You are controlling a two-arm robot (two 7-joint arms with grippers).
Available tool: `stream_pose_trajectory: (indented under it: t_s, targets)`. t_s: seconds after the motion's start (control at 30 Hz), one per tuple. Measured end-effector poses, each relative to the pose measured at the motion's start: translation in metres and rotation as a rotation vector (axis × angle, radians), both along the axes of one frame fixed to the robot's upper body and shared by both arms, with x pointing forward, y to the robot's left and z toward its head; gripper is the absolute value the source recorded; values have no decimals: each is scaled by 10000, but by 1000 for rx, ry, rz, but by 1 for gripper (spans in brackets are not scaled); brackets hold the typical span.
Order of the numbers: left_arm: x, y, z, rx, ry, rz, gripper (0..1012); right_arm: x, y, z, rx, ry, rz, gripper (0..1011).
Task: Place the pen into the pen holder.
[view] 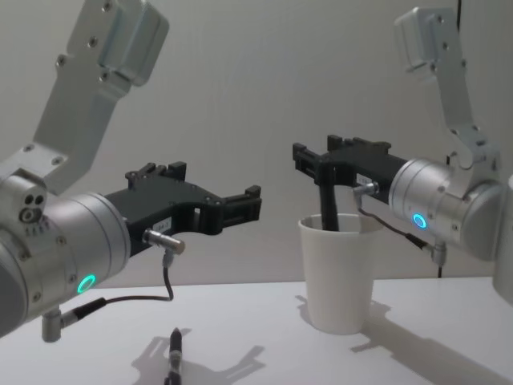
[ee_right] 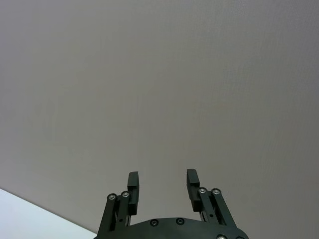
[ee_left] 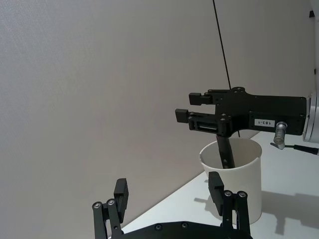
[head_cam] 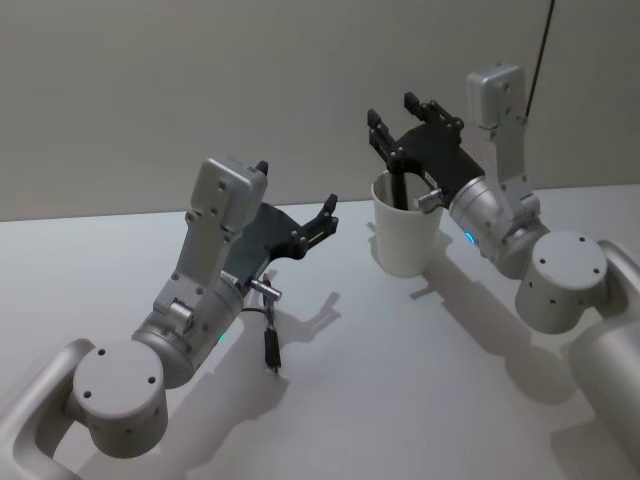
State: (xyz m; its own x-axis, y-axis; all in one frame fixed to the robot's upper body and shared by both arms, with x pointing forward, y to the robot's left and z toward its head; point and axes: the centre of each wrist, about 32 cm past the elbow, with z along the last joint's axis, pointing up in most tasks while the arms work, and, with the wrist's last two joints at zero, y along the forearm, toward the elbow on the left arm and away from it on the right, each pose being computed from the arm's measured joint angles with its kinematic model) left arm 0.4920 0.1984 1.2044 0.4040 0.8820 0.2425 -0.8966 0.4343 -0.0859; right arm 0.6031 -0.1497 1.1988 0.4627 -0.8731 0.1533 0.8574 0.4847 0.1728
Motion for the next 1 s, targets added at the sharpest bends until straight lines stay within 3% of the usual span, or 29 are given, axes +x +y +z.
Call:
stream_pose_trajectory:
  t_s: [0.1,0.47,0.57,0.77,1.0]
  targets:
    - [0,0,0,0,0,0,1001,-3,-1,-4,0,1,-1,662]
    - [0,0,0,0,0,0,1001,-5,-6,-2,-1,-1,-3,955]
    - [0,0,0,0,0,0,1001,-10,-27,27,-1,-9,-6,1001]
    - [0,0,0,0,0,0,1001,-37,-161,118,-7,-34,-27,1001]
    - [0,0,0,0,0,0,1001,-145,-460,210,-32,-46,-96,1001]
